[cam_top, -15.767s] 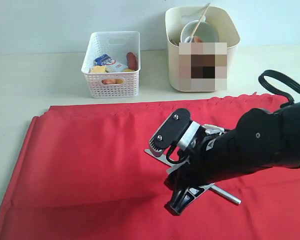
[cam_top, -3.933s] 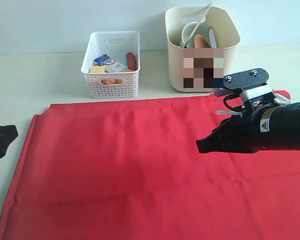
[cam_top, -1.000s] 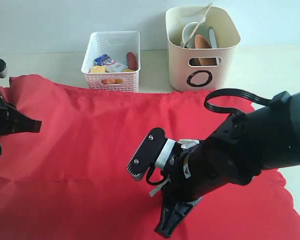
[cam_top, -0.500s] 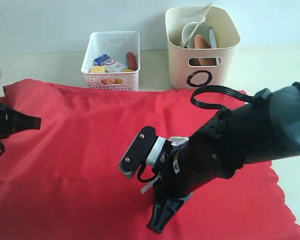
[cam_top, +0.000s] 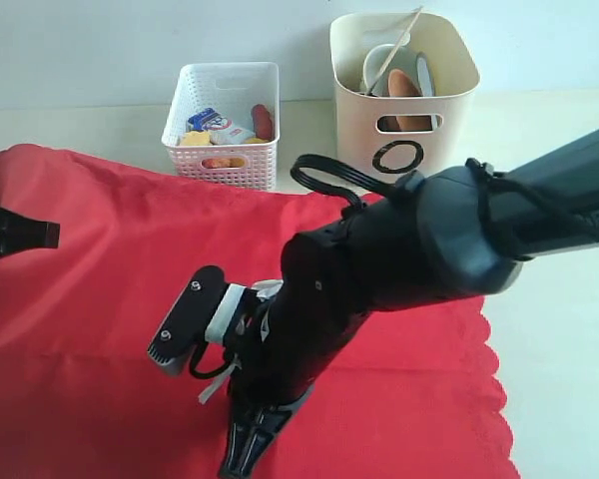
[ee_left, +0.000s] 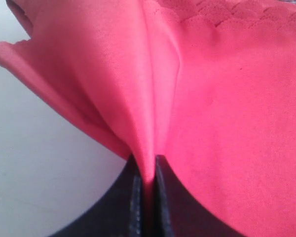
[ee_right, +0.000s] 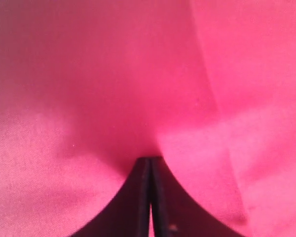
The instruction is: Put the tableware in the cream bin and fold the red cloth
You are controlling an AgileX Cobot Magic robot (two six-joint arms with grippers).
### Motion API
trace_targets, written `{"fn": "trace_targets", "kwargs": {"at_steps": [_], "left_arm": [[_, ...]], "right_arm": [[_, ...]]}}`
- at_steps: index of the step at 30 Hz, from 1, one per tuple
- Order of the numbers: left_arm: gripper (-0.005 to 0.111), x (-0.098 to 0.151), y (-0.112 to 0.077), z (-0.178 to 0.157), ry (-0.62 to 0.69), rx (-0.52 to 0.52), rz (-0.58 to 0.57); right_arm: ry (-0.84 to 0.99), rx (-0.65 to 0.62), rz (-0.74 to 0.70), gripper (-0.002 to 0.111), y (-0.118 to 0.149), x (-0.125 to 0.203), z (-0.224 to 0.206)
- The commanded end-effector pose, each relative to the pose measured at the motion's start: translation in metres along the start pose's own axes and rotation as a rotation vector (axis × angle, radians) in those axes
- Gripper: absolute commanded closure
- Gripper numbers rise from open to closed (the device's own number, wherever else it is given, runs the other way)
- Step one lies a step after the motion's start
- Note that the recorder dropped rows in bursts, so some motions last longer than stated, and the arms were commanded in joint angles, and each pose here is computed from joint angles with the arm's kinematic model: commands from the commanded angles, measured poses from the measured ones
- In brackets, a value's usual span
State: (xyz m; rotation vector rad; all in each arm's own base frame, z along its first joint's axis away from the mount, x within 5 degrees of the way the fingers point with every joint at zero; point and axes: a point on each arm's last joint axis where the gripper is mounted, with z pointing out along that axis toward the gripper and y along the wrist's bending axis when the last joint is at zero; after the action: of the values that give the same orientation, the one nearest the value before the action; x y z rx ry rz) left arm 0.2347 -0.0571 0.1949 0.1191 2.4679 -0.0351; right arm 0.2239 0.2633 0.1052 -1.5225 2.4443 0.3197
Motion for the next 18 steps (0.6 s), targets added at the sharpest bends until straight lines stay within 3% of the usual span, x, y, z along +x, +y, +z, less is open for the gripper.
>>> {"fn": "trace_targets", "kwargs": {"at_steps": [1, 7, 10, 18], "left_arm": [[0.107, 0.001, -0.002, -0.002, -0.005, 0.009, -0.011], [0.107, 0.001, -0.002, -0.002, -0.005, 0.009, -0.011], [0.107, 0.001, -0.002, -0.002, -0.005, 0.009, -0.011], [0.107, 0.001, -0.002, -0.002, -0.005, 0.010, -0.013]], "right_arm": [[0.080, -0.056, -0.018, 0.108, 0.008, 0.008, -0.001], [-0.003, 0.029, -0.041, 0.108, 0.007, -0.002, -0.046], [-0.028, 0.090, 0.014, 0.108, -0.004, -0.002, -0.062], [0.087, 0.094, 0.180, 0.108, -0.030, 0.032, -0.028]]}}
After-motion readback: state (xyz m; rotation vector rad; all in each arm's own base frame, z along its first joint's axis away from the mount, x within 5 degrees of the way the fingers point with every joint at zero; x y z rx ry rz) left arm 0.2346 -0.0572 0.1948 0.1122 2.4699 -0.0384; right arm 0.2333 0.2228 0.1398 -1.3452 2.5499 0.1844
